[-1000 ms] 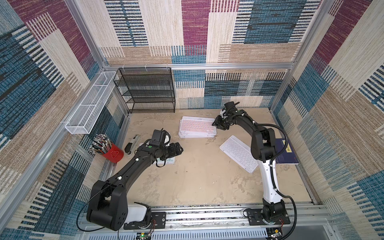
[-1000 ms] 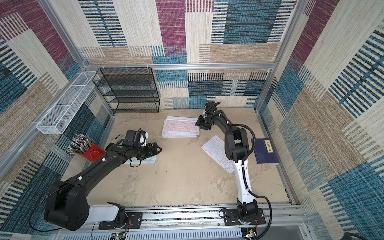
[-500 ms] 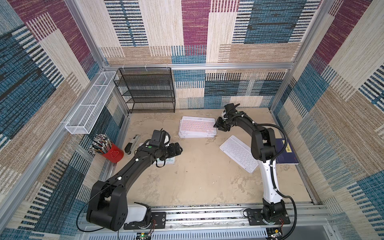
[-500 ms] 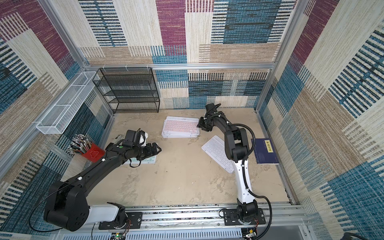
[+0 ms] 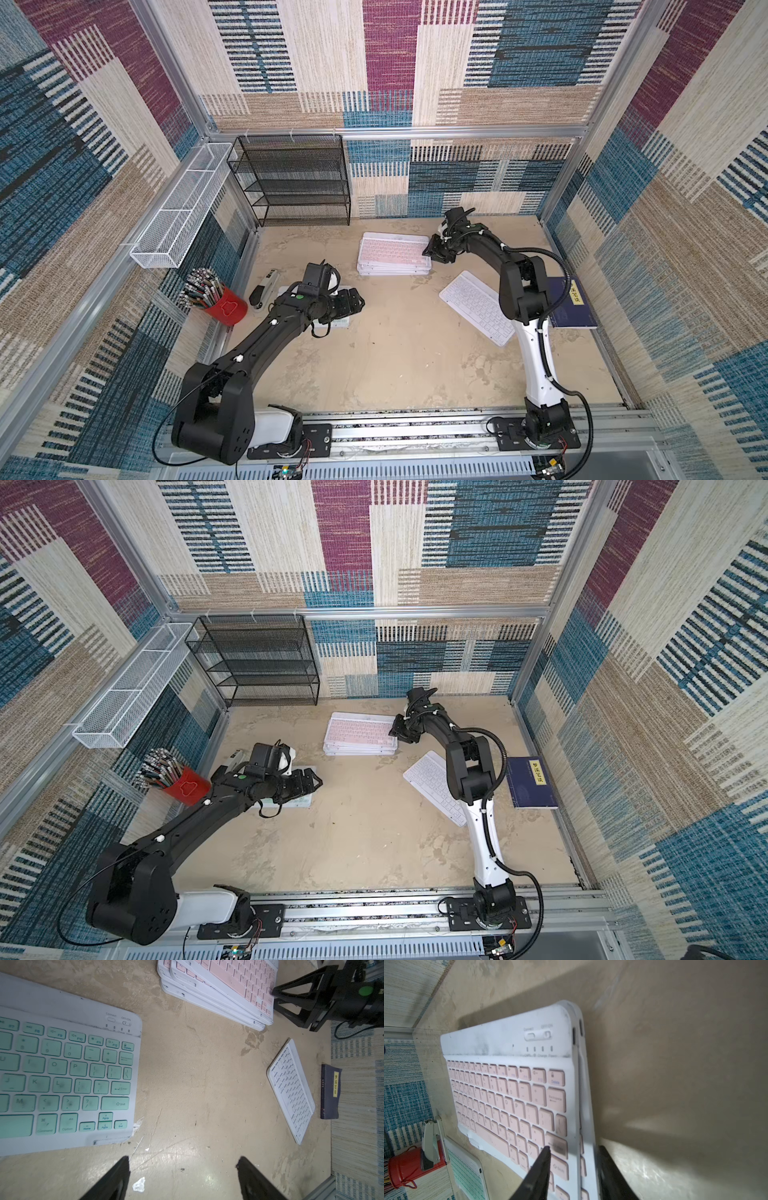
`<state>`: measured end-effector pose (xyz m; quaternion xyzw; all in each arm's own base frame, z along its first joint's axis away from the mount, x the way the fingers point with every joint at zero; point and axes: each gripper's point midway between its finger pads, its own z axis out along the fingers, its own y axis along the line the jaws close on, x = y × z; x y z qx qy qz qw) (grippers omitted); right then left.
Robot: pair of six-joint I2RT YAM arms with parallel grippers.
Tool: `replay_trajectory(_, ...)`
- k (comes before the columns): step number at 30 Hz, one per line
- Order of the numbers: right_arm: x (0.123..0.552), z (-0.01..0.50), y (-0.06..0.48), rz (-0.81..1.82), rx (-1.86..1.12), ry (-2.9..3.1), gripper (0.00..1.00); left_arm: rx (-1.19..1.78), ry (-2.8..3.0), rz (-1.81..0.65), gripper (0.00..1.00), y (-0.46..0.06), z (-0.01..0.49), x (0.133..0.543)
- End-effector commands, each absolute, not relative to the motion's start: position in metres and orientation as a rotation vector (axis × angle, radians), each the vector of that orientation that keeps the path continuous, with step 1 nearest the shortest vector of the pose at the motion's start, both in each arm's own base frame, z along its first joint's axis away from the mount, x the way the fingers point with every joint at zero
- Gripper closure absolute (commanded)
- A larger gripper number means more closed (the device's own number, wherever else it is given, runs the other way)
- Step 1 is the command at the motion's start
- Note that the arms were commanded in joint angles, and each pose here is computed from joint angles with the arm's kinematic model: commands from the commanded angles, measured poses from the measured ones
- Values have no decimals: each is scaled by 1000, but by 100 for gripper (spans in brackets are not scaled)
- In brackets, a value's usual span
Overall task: Stack the numeric keypads
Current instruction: Place the numeric keypad at the numeric keypad, then move the numeric keypad to the center of the board.
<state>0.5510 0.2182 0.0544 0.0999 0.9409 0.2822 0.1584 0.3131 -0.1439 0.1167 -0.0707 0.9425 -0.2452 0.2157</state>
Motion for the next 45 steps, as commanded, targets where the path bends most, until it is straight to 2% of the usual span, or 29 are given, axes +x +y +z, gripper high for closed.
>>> replay_trajectory(1,554,61,226,832,271,2671,61,-198,2604,-694,15,-145,117,313)
replay_trajectory(3,557,67,213,761,283,2664,61,-197,2601,-685,13,-144,115,313)
replay_trajectory(6,552,94,185,638,302,2617,57,-193,2596,-636,1,-144,110,317)
replay_trajectory(9,536,130,147,422,332,2524,47,-132,2579,-609,1,-159,112,325)
replay_trajectory(11,523,135,129,350,340,2517,42,-93,2586,-647,1,-174,112,329)
replay_trajectory(18,488,83,90,239,448,2626,41,-42,2584,-746,0,-206,106,334)
replay_trajectory(22,490,76,76,228,497,2614,42,-9,2597,-760,1,-215,103,326)
replay_trajectory(33,484,39,60,124,504,2669,43,-9,2612,-763,2,-219,94,317)
replay_trajectory(45,437,22,102,325,398,2741,45,-6,2619,-771,4,-225,89,319)
